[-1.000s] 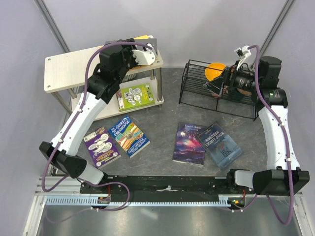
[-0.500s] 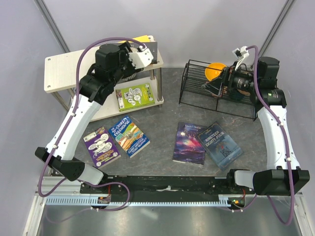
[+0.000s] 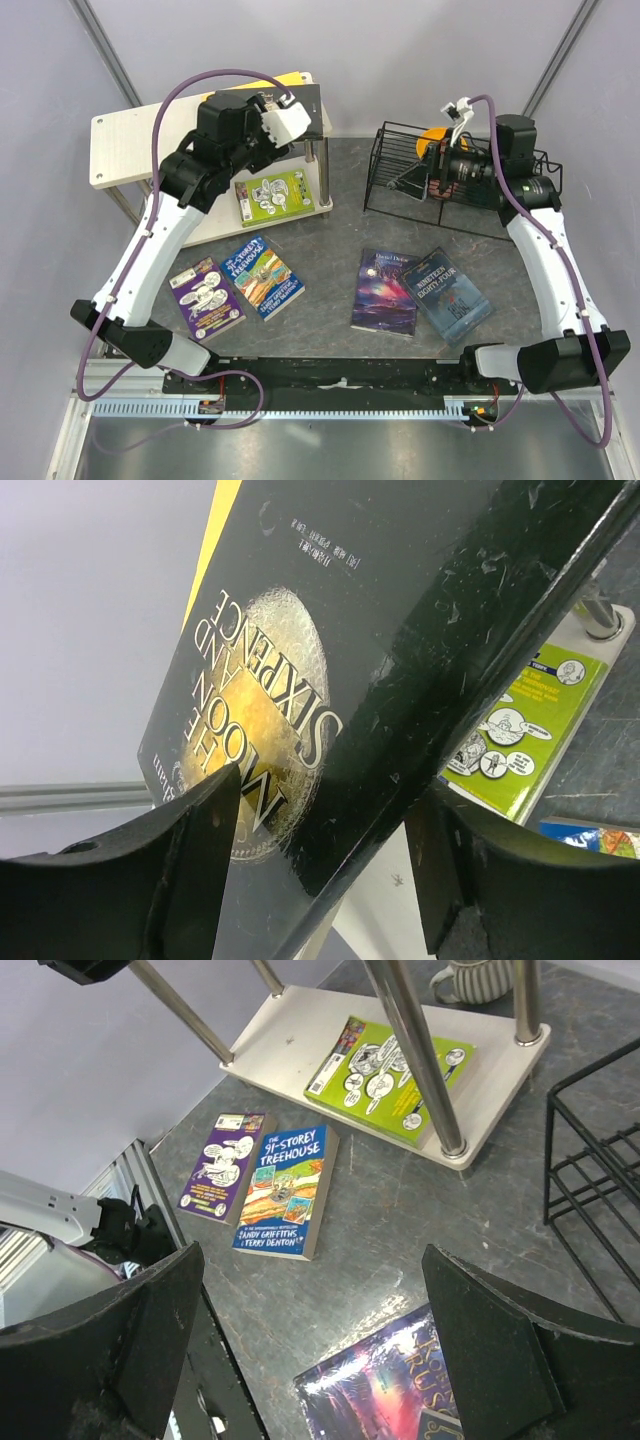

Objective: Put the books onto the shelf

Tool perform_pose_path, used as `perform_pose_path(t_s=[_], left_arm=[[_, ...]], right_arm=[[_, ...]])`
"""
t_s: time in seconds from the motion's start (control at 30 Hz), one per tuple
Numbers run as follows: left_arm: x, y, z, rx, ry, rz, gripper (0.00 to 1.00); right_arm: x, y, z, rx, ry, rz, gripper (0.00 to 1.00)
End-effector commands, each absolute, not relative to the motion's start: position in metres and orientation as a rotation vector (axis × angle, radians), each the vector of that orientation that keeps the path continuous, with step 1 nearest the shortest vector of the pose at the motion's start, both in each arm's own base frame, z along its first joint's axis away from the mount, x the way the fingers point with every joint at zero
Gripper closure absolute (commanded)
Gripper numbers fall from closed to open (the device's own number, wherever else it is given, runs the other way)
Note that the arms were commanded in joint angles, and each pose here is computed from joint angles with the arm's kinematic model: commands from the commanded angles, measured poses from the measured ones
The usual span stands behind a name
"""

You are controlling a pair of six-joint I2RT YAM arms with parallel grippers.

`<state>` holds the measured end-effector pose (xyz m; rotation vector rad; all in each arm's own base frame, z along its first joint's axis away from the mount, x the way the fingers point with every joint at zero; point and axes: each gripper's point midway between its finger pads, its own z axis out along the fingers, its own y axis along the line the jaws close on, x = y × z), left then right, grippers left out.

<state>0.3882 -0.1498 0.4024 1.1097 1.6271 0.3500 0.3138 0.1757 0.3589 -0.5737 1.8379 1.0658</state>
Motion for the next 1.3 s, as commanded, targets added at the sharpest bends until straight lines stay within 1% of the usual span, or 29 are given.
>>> perform_pose_path(t_s=[0.0,0.43,0.63,0.8,0.87,1.0,1.03,1.07,1.13,1.17,1.23,1.27], left_arm=[[0.388,-0.154,0.436,0.962,1.597,0.277,0.3],[0.394,-0.162,0.422,0.87,1.713,0.189,0.32],[0.385,-0.166,0.429,0.819,1.727,0.104,0.28],[0.377,-0.166,0.429,0.811,1.741,0.068,0.28],[0.375,-0.166,0.429,0.809,1.742,0.062,0.27],[0.369,-0.164,0.432,0.79,1.739,0.046,0.27],[0.368,-0.164,0.434,0.786,1.734,0.043,0.27],[0.367,-0.163,0.436,0.78,1.731,0.04,0.27],[0.36,-0.162,0.444,0.754,1.718,0.015,0.27],[0.356,-0.162,0.447,0.746,1.715,-0.002,0.27],[0.345,-0.161,0.454,0.722,1.703,-0.044,0.27],[0.342,-0.16,0.456,0.712,1.699,-0.053,0.27]], right_arm=[[0.321,0.187,0.379,-0.609,1.775,1.042,0.02],[0.32,0.193,0.382,-0.622,1.766,1.041,0.02],[0.324,0.195,0.389,-0.631,1.752,1.042,0.02],[0.328,0.209,0.405,-0.663,1.718,1.059,0.02],[0.332,0.22,0.408,-0.676,1.715,1.08,0.02],[0.343,0.242,0.433,-0.698,1.652,1.099,0.02],[0.352,0.249,0.431,-0.698,1.657,1.104,0.02],[0.352,0.256,0.445,-0.714,1.621,1.104,0.02],[0.368,0.267,0.442,-0.701,1.631,1.097,0.02],[0.369,0.273,0.454,-0.71,1.6,1.099,0.02],[0.383,0.282,0.448,-0.695,1.619,1.094,0.02],[0.385,0.285,0.457,-0.701,1.595,1.086,0.02]])
